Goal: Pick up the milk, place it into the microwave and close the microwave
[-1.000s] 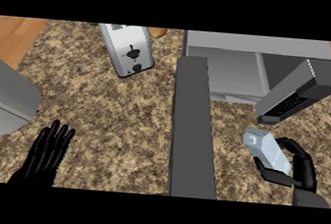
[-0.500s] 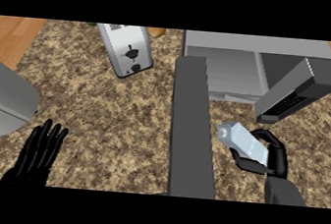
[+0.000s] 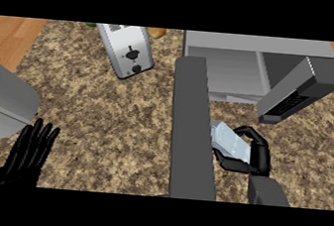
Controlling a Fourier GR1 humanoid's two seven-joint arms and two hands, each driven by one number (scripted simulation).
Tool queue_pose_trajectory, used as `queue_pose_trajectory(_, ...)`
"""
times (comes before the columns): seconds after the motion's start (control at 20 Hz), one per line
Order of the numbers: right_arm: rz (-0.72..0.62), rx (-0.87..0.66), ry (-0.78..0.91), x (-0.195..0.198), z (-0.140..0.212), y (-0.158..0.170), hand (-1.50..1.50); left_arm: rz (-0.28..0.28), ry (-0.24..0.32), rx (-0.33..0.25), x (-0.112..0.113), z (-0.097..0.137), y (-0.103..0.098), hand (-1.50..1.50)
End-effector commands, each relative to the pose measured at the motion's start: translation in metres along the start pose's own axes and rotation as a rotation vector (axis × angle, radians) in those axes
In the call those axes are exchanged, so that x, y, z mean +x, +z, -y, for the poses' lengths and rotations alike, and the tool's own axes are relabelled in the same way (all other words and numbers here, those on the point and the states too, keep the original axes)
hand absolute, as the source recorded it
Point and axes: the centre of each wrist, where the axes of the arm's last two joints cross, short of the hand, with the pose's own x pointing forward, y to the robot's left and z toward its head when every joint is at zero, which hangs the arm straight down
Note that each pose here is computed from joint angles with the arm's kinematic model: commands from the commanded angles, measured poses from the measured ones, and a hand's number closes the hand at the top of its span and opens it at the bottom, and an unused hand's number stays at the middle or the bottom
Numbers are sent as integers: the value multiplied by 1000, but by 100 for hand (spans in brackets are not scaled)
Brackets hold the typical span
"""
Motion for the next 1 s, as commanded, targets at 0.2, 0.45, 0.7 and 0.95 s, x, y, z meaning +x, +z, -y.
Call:
queue_pose_trajectory(0.2, 50, -58, 97, 37, -37, -52, 150, -5, -6, 8, -2, 13, 5, -150)
queue_pose_trajectory(0.45, 33, -102, 125, 44, -19, -74, 150, -30, 3, 11, 2, -18, 21, -150)
queue_pose_trajectory(0.7, -9, -66, 198, 54, -19, -103, 150, -15, 11, 8, -17, -8, -7, -150)
queue_pose_trajectory(0.95, -44, -45, 356, 54, -38, -121, 150, -18, 2, 3, 4, -24, 3, -150)
